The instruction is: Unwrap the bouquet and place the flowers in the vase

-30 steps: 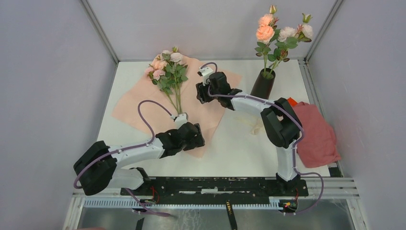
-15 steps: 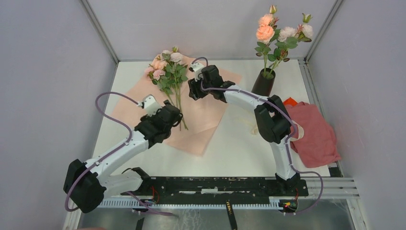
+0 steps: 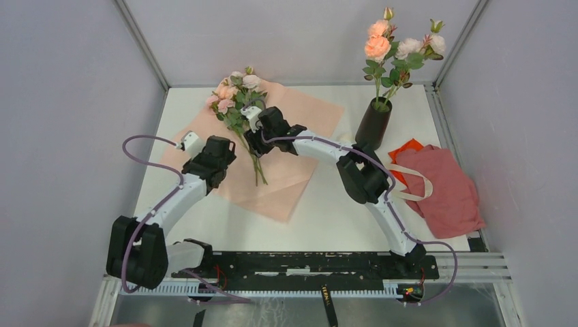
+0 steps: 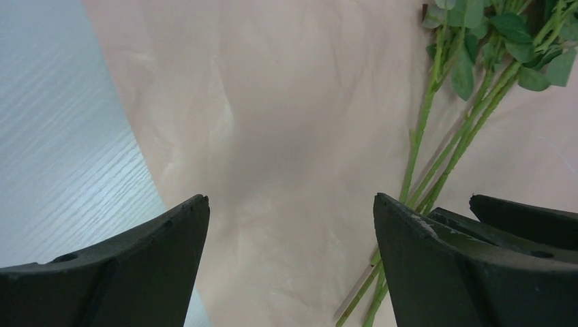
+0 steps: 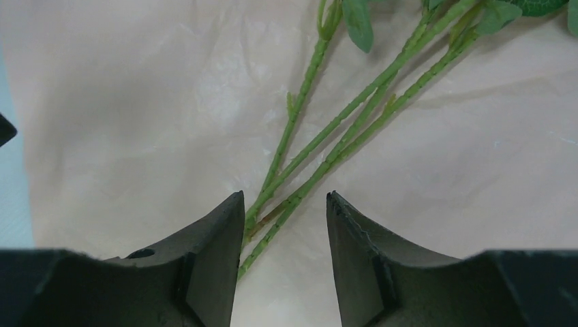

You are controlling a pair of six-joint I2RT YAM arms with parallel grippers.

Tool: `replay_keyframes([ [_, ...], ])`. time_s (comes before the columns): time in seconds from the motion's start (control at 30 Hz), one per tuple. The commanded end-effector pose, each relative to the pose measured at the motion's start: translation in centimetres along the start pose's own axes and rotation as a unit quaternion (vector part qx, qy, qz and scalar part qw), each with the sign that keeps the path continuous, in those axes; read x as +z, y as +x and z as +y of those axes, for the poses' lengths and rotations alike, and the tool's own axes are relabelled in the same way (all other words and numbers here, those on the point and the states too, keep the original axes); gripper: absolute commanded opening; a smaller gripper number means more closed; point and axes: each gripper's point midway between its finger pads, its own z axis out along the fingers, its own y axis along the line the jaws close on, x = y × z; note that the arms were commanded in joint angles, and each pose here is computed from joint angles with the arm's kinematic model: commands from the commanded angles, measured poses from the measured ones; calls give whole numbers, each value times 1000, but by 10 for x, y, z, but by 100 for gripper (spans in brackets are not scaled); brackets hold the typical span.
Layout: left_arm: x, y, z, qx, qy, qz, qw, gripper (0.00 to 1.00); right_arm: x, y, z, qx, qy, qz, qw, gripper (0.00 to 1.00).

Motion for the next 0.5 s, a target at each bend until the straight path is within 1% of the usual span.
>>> replay_keyframes([
  [0.0,21,14,-20,4,48,44,998,95,7,-4,-7,-7,11,-9,1000,53],
  [0.13,31,25,-20,14,41,60,997,94,12,9,-6,-5,12,0,1000,52],
  [0.47,37,39,-16,19,41,79,996,94,21,24,-3,5,2,10,1000,37],
])
